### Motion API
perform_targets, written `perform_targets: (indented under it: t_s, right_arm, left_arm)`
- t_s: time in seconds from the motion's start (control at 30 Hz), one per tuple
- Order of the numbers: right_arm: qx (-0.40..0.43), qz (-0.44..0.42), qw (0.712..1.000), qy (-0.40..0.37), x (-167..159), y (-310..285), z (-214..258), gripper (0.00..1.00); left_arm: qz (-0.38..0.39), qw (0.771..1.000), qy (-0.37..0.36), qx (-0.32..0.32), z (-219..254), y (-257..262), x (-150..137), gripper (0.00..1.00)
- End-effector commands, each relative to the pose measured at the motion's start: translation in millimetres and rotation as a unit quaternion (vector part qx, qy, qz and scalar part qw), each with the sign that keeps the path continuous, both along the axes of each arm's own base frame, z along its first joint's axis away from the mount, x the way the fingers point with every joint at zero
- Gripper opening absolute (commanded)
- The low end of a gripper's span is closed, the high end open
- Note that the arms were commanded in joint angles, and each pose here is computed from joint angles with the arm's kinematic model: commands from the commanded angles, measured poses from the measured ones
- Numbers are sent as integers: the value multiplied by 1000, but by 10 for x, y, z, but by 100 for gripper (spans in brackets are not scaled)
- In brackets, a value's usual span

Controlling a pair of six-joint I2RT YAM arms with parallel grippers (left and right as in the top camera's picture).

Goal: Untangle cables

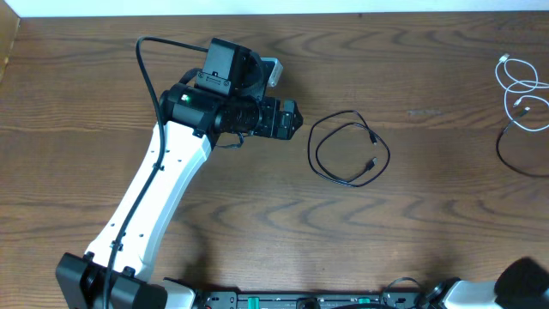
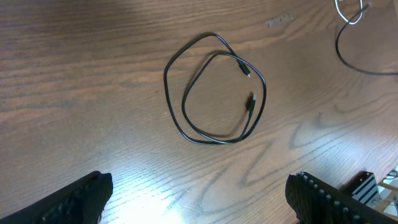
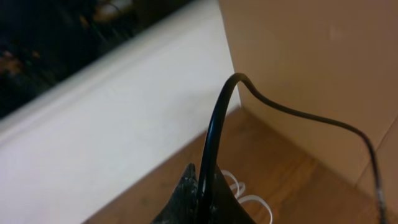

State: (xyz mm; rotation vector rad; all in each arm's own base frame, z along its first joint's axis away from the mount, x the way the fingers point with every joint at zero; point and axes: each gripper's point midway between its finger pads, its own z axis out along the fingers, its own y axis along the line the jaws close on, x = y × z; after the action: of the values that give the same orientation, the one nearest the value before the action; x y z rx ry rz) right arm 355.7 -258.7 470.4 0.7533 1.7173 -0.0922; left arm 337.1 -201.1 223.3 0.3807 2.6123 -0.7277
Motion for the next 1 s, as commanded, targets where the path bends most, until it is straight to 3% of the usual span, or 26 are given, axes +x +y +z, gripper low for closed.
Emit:
perform_targets:
  t_s: [0.0,0.27,0.47,0.5,0.57,0.7,0.73,0.87,0.97]
  right_arm:
    - [63,2,997,55,245,-228,-591,1]
    - [177,-20,963,203,395,-473,-1928,1]
    - [224,-20,938,263,459,-574,-2612,4]
    - [231,-20,935,270,460,-578,-2691,9]
    - [240,-18,930,279,454,-561,-2780,33]
    - [249,-11,929,272,452,-522,-2742,91]
    - [254,-15,929,268,434,-516,-2709,99]
    - [258,-12,936,239,370,-453,-2425,99]
    - [247,54,948,193,454,-225,-2058,99]
  left_arm:
    - [-6,1000,-7,5,16,12,-13,94]
    - [-6,1000,-7,5,14,12,-12,94]
    - [-6,1000,-7,5,14,12,-12,94]
    - [-6,1000,-7,5,14,12,-12,94]
    - [-6,1000,-7,5,14,12,-12,94]
    - [-6,1000,-7,5,14,12,-12,94]
    - [-6,1000,-7,5,14,12,-12,94]
    - [-6,1000,-7,4,14,11,-13,94]
    - [-6,1000,-7,5,14,9,-14,94]
